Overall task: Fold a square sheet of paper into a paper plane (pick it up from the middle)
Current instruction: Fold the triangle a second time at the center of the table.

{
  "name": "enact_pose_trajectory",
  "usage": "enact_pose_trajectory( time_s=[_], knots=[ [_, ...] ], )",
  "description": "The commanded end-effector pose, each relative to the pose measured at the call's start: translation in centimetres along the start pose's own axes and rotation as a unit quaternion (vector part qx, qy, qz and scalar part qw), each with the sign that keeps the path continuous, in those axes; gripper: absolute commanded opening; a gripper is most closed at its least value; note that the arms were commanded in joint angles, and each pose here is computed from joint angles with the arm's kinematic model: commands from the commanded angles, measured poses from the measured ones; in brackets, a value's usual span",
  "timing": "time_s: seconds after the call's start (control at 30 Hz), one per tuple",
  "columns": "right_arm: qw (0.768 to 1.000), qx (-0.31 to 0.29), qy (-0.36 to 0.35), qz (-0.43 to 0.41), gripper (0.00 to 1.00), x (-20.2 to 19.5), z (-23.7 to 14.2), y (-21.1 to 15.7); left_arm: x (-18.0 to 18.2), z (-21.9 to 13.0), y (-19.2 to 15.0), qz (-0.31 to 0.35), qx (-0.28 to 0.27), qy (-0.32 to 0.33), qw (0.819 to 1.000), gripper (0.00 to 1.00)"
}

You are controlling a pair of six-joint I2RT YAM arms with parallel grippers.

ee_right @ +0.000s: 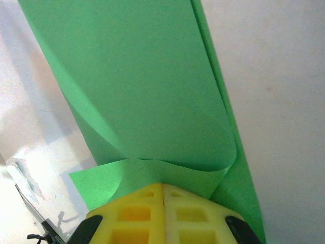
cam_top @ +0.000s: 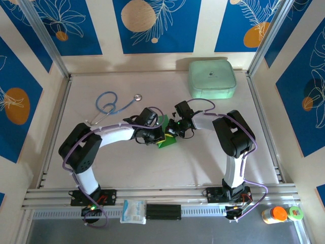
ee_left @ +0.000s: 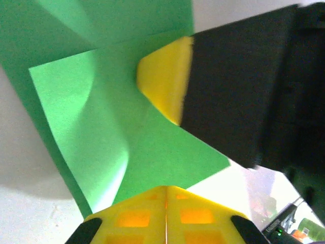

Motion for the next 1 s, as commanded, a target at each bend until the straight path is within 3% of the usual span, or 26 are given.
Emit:
enact_pose_trajectory(
  time_s=[0.0,0.97],
  knots=[
    [0.995,0.053,-0.08,0.042,0.05,-3.5,1.6,-2.6,0.5,0.8,-0.2,-0.008,0.009,0.009,1.0,0.08],
    [0.994,0.059,-0.083,0.044,0.05,-3.7,1.6,-2.7,2.4,2.6,0.0,0.004,0.018,0.053,0.998,0.05]
  ],
)
Point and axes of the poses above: each hand's point on the last joint's axis, 136 mm out from that joint toward the fingers, its own z axis out along the fingers, its own x axis along the line the jaws close on, y = z × x, the point moved 10 cm from there along -z, back along the fingers, and after that the axes turned 14 degrees about -z, right-handed, at the moved point
